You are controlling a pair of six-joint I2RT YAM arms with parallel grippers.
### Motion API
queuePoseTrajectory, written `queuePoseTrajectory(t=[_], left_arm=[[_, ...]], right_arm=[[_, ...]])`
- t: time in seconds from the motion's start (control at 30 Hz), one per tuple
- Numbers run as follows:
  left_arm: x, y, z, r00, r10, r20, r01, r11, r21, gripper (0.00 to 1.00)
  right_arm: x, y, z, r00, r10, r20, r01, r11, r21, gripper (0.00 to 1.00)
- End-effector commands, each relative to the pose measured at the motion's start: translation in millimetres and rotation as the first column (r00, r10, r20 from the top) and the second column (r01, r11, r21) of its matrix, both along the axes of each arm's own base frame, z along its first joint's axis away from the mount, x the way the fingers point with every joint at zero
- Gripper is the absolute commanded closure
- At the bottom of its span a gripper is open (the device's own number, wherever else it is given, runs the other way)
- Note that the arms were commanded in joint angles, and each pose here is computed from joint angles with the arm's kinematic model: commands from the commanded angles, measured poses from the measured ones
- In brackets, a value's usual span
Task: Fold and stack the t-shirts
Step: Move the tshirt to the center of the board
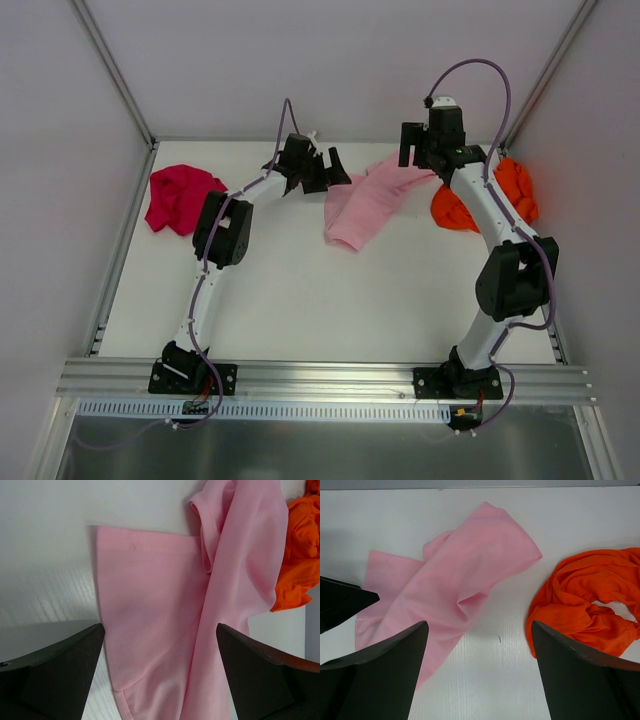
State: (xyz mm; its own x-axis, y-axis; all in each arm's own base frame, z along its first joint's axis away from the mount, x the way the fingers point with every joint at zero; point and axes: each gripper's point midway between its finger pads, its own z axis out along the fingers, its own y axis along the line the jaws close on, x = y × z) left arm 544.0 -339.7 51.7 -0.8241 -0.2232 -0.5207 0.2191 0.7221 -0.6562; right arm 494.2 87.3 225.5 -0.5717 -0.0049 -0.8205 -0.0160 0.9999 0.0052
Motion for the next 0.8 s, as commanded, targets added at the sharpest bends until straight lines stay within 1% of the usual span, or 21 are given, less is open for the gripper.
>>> queuePoseTrajectory(t=[0.0, 0.13, 0.2, 0.27, 0.3, 0.37, 0.4, 0.5, 0.53, 0.57, 0.6, 0.63, 0.67, 0.77], left_arm=[[-19.3, -3.5, -15.5, 0.995, -0.046, -0.086, 0.044, 0.999, -0.023, 0.01], [-23.8, -7.6, -14.0, 0.992, -0.083, -0.097, 0.078, 0.996, -0.049, 0.02], [-26.7, -7.1, -16.0, 0.990, -0.088, -0.113, 0.084, 0.996, -0.037, 0.06], [-27.3, -4.1, -20.4, 0.989, -0.078, -0.129, 0.076, 0.997, -0.022, 0.16], [-29.3, -1.9, -23.2, 0.987, -0.076, -0.143, 0.074, 0.997, -0.014, 0.29], [-32.2, -0.7, -25.5, 0.984, -0.072, -0.161, 0.071, 0.997, -0.011, 0.42], [-32.8, 0.4, -26.3, 0.984, -0.066, -0.168, 0.066, 0.998, -0.005, 0.52], [-36.7, 4.6, -29.9, 0.981, -0.045, -0.187, 0.049, 0.999, 0.017, 0.60], [-37.1, 6.3, -29.9, 0.981, -0.040, -0.189, 0.045, 0.999, 0.020, 0.68], [-38.8, 6.7, -31.1, 0.980, -0.044, -0.195, 0.049, 0.999, 0.022, 0.72], [-40.1, 6.5, -32.7, 0.979, -0.045, -0.200, 0.051, 0.998, 0.026, 0.83], [-40.9, 7.9, -33.7, 0.978, -0.043, -0.206, 0.050, 0.998, 0.029, 0.90], [-42.3, 8.2, -34.8, 0.977, -0.045, -0.208, 0.053, 0.998, 0.035, 0.99], [-46.1, 12.9, -34.5, 0.980, -0.038, -0.197, 0.049, 0.998, 0.051, 1.00]], right_arm=[[-3.2, 4.1, 33.1, 0.997, 0.003, 0.082, -0.007, 0.999, 0.042, 0.11], [-4.3, 3.7, 34.4, 0.996, 0.002, 0.084, -0.005, 0.999, 0.039, 0.11], [-4.5, 3.3, 36.1, 0.996, 0.002, 0.089, -0.005, 0.999, 0.037, 0.11], [-5.2, 2.8, 37.3, 0.996, 0.002, 0.091, -0.005, 0.999, 0.035, 0.11], [-5.8, 1.3, 36.5, 0.996, -0.002, 0.088, -0.001, 0.999, 0.033, 0.10], [-6.5, -0.2, 39.0, 0.995, -0.004, 0.095, 0.001, 1.000, 0.026, 0.10], [-7.4, -0.9, 38.5, 0.996, -0.006, 0.094, 0.004, 1.000, 0.024, 0.10], [-10.0, -1.8, 43.0, 0.994, -0.008, 0.105, 0.005, 1.000, 0.026, 0.10], [-10.2, -1.3, 43.9, 0.994, -0.006, 0.110, 0.003, 1.000, 0.030, 0.10], [-11.7, -1.3, 45.1, 0.994, -0.006, 0.111, 0.002, 0.999, 0.032, 0.10], [-12.2, -1.8, 45.5, 0.994, -0.007, 0.113, 0.003, 0.999, 0.035, 0.10], [-12.5, -0.8, 45.8, 0.993, -0.004, 0.114, 0.000, 0.999, 0.036, 0.10], [-13.5, -0.5, 48.6, 0.993, -0.002, 0.119, -0.003, 0.999, 0.038, 0.10], [-13.7, -0.6, 45.4, 0.993, -0.002, 0.115, -0.002, 0.999, 0.037, 0.10]])
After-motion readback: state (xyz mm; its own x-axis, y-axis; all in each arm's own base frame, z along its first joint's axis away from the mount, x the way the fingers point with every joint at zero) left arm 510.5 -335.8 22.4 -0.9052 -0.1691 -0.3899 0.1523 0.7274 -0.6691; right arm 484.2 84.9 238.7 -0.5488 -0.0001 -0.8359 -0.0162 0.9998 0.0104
